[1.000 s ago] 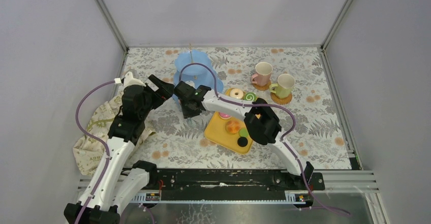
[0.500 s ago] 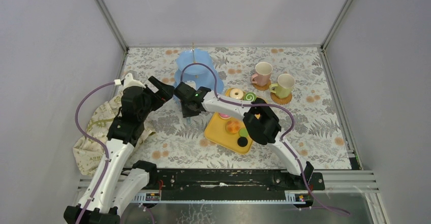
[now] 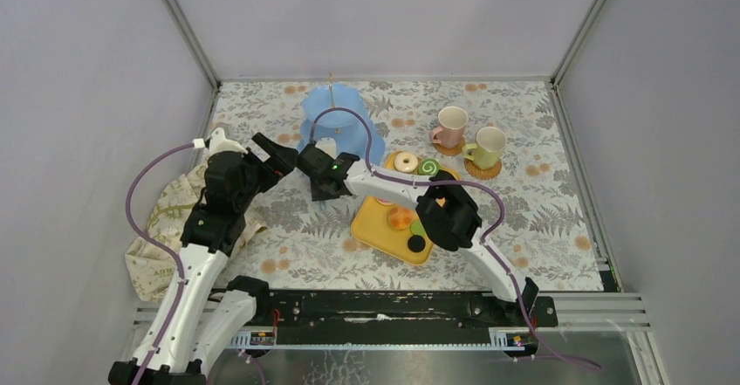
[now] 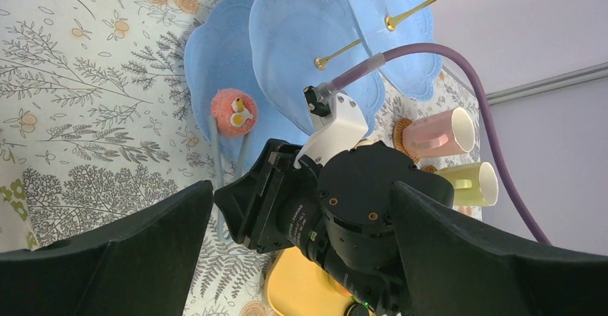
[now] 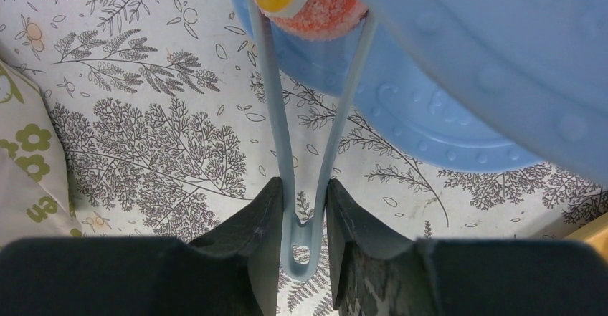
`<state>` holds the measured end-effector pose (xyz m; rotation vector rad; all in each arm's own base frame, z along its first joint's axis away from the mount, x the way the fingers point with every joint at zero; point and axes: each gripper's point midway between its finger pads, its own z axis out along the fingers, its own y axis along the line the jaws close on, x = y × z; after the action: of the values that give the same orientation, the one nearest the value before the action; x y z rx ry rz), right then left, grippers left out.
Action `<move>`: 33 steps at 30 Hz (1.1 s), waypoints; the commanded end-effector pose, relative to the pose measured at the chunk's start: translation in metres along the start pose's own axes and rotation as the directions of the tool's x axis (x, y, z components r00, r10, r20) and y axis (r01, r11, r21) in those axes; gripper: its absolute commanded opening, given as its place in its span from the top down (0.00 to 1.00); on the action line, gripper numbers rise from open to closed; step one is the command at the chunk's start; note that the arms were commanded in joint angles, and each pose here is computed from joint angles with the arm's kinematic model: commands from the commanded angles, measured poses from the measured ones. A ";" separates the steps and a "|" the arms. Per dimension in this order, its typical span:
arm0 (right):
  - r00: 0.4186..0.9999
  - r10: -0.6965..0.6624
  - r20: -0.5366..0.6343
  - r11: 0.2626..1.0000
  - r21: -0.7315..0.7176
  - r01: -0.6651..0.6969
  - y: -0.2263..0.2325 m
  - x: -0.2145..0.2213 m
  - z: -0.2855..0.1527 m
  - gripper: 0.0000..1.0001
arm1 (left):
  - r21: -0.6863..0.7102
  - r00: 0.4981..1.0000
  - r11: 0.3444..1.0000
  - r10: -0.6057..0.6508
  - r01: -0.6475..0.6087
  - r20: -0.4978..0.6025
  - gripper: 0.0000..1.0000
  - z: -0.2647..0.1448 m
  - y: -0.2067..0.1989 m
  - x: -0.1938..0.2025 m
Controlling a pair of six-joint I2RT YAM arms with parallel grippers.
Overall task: Serve the afternoon tea
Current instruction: Place the desert on the desert table.
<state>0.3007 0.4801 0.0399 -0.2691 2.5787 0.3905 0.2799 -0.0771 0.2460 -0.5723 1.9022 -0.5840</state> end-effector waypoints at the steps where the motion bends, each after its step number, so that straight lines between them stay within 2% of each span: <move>1: 0.988 0.037 0.147 0.998 -0.063 -0.028 0.031 -0.043 -0.040 0.83 | 0.023 1.000 1.000 0.021 -0.021 -0.006 0.00 -0.005 -0.003 0.002; 20: 0.976 0.061 0.207 0.998 -0.002 -0.062 0.036 -0.050 -0.013 0.81 | 0.024 1.000 1.000 0.010 -0.010 0.000 0.00 -0.009 0.001 0.006; 27: 0.972 0.062 0.225 0.997 0.030 -0.071 0.032 -0.050 -0.001 0.77 | 0.024 1.000 1.000 0.011 -0.011 -0.004 0.00 -0.009 0.002 0.008; 33: 0.969 0.069 0.236 0.996 0.046 -0.082 0.027 -0.052 0.003 0.69 | 0.026 1.000 1.000 0.008 -0.008 -0.006 0.00 -0.008 0.002 0.008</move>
<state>0.3277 0.5002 0.0418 -0.1603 2.4510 0.3100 0.2773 -0.0654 0.2538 -0.6069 1.8310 -0.5520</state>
